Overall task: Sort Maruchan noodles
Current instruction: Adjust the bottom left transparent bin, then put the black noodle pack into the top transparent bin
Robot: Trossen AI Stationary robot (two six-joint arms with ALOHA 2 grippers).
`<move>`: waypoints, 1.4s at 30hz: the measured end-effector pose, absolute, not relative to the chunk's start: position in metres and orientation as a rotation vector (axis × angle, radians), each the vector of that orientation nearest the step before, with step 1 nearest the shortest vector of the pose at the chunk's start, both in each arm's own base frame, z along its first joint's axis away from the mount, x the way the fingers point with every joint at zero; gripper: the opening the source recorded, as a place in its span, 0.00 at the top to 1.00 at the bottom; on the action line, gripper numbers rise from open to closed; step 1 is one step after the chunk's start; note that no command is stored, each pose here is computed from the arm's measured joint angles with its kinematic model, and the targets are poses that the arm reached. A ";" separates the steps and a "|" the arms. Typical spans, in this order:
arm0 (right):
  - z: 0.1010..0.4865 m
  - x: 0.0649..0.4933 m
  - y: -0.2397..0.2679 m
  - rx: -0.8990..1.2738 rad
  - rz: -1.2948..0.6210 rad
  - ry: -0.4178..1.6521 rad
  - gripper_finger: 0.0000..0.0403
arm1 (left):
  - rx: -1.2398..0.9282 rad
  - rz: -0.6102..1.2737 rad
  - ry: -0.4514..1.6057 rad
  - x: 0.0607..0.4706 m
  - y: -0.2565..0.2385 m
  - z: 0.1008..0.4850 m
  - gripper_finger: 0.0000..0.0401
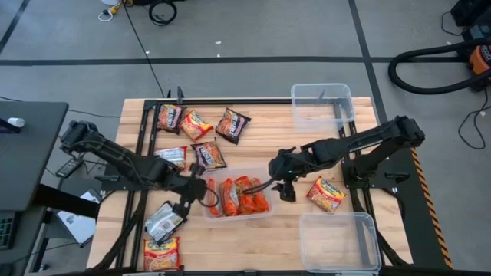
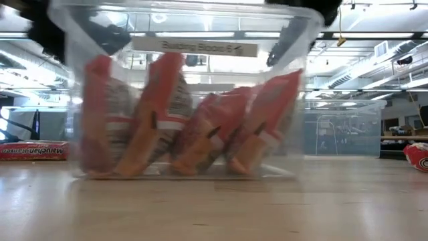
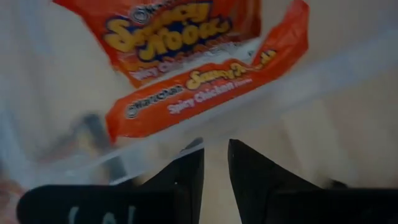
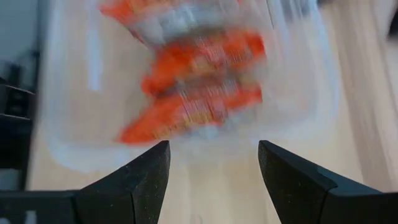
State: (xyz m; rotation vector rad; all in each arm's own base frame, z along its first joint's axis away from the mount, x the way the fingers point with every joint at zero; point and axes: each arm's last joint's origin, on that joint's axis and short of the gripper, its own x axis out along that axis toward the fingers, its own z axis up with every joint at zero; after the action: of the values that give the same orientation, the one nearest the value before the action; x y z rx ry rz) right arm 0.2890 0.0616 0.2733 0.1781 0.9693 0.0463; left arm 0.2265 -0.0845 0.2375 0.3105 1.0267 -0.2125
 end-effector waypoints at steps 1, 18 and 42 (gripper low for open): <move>0.279 0.286 0.062 0.192 0.047 0.950 0.38 | 0.332 -0.209 1.013 0.229 -0.081 0.238 0.81; 0.321 0.245 0.007 0.496 -0.315 0.797 0.38 | -0.454 0.538 1.136 0.195 0.026 0.241 0.74; 0.307 0.266 -0.079 0.315 -0.003 0.761 0.39 | -0.984 0.868 0.923 0.217 0.073 0.130 0.58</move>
State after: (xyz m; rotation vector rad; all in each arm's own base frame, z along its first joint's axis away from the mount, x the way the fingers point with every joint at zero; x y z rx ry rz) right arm 0.2661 -0.0789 0.3069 0.3155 0.7611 -0.0033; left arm 0.2172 0.0728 0.1300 -0.9842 0.9228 0.8679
